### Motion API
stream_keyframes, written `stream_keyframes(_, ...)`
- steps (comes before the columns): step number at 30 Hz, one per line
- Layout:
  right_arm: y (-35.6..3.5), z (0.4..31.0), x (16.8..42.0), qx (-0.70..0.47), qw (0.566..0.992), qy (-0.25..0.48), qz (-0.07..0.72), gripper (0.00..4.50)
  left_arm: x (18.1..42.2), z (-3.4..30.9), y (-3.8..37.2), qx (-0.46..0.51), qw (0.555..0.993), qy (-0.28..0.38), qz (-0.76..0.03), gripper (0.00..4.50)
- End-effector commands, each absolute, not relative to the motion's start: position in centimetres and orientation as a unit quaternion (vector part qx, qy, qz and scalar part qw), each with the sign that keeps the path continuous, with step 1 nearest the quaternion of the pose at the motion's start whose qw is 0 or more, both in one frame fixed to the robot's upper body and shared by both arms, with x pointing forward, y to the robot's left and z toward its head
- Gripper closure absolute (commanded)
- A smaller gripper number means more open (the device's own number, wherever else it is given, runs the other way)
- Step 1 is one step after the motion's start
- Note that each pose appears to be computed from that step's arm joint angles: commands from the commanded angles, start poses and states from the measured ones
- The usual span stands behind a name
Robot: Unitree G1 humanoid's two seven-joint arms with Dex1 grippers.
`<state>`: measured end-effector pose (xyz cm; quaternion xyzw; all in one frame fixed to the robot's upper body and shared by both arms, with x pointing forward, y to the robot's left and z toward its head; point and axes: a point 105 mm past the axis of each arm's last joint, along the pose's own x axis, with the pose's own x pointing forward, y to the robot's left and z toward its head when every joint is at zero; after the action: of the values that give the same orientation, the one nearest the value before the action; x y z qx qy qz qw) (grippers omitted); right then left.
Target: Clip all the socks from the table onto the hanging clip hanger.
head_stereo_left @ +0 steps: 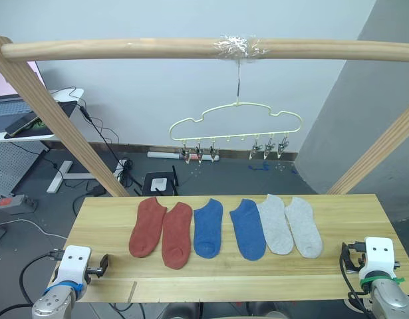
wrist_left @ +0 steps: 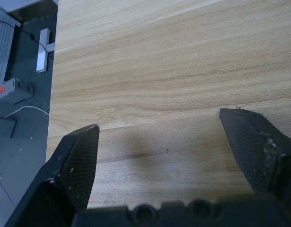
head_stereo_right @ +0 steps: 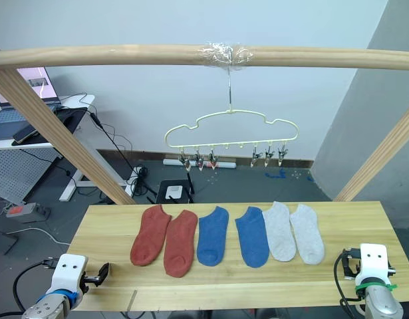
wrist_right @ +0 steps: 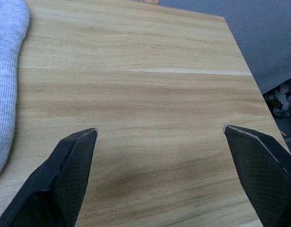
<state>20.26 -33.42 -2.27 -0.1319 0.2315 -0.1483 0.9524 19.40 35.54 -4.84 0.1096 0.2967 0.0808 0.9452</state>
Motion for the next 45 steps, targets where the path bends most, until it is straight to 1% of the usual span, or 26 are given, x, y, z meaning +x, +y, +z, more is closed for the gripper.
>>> stream_keyframes(1, -33.4, -1.7, 20.7, -0.137, 0.955, 0.218, -0.146, 0.00, 19.8, -3.5, 36.2, 0.109, 0.952, 0.271, 0.090, 0.03)
stream_keyframes(10, -33.1, -1.4, 21.1, -0.146, 0.958, 0.210, -0.133, 0.00, 20.5, -2.4, 35.7, 0.076, 0.965, 0.234, 0.095, 0.03)
stream_keyframes(19, -32.9, -1.2, 21.6, -0.138, 0.959, 0.201, -0.143, 0.00, 20.7, -1.9, 35.9, 0.077, 0.966, 0.229, 0.091, 0.03)
stream_keyframes(22, -32.4, -0.3, 22.4, -0.145, 0.964, 0.183, -0.126, 0.00, 21.2, -0.9, 35.7, 0.079, 0.971, 0.209, 0.085, 0.03)
stream_keyframes(26, -29.0, 1.2, 24.4, -0.143, 0.977, 0.158, -0.029, 0.00, 22.8, 2.0, 33.2, 0.070, 0.985, 0.154, 0.041, 0.03)
stream_keyframes(28, -26.9, 1.8, 25.1, -0.123, 0.981, 0.151, 0.028, 0.00, 23.6, 3.8, 31.5, 0.060, 0.990, 0.124, 0.018, 0.03)
stream_keyframes(32, -21.4, 4.1, 26.1, -0.102, 0.968, 0.121, 0.193, 0.00, 25.6, 7.4, 26.8, 0.026, 0.996, 0.069, -0.058, 0.03)
stream_keyframes(33, -20.6, 4.6, 26.2, -0.102, 0.963, 0.114, 0.221, 0.00, 25.9, 8.0, 26.0, 0.023, 0.995, 0.061, -0.071, 0.03)
stream_keyframes(35, -18.9, 5.9, 26.5, -0.107, 0.950, 0.094, 0.277, 0.00, 26.6, 9.4, 24.3, 0.008, 0.995, 0.039, -0.094, 0.42)
stream_keyframes(38, -18.1, 7.3, 27.3, -0.100, 0.946, 0.072, 0.298, 0.00, 27.0, 10.1, 23.0, -0.008, 0.993, 0.032, -0.110, 1.17)
stream_keyframes(41, -16.7, 8.8, 27.9, -0.099, 0.939, 0.042, 0.326, 0.00, 27.5, 11.0, 21.6, 0.010, 0.991, 0.020, -0.129, 2.04)
stream_keyframes(45, -13.5, 11.5, 28.0, -0.089, 0.920, -0.003, 0.383, 0.00, 28.8, 12.8, 18.7, 0.010, 0.987, -0.013, -0.160, 2.04)
